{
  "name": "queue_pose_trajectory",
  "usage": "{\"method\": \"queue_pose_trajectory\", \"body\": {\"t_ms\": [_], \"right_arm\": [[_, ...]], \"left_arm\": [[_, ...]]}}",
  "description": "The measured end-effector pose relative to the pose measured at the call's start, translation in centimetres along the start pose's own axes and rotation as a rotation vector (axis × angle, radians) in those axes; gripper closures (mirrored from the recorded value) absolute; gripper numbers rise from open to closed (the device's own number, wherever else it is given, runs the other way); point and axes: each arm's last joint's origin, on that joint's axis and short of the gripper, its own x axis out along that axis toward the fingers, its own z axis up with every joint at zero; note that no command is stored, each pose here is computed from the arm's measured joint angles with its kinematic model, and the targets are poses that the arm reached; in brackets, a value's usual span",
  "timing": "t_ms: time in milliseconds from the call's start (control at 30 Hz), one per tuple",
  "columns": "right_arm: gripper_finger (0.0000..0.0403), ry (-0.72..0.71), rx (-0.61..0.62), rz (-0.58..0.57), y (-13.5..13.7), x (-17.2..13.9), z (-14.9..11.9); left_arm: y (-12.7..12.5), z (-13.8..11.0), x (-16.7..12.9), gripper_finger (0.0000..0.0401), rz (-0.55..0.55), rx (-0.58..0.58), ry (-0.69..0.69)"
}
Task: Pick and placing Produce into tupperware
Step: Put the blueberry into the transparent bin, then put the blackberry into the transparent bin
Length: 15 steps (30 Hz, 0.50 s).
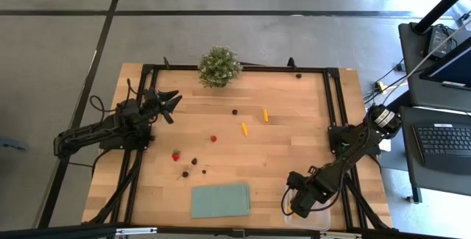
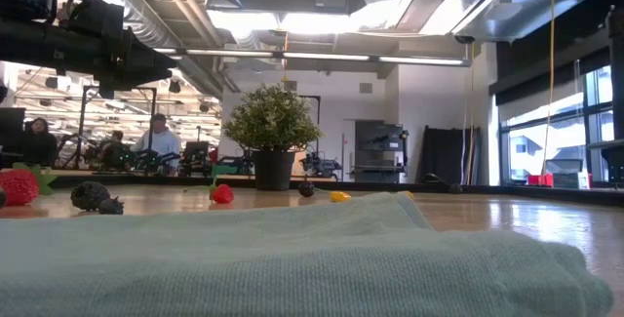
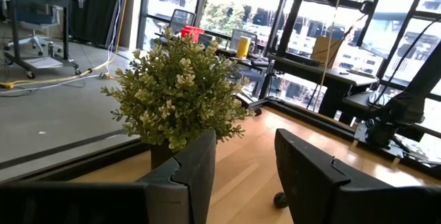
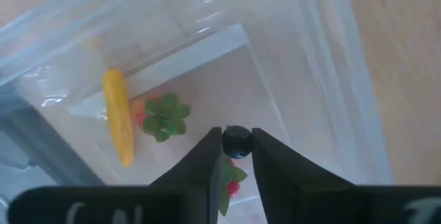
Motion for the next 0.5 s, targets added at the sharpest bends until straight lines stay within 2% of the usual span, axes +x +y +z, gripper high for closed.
{"method": "queue_pose_trajectory", "body": {"t_ms": [500], "right_arm": [[0.0303,0.033,-0.042,0.009,0.03,0.0,-0.08]], "left_arm": [[0.0,0.0,0.0,0.0258,-0.001,0.0,0.0]]}}
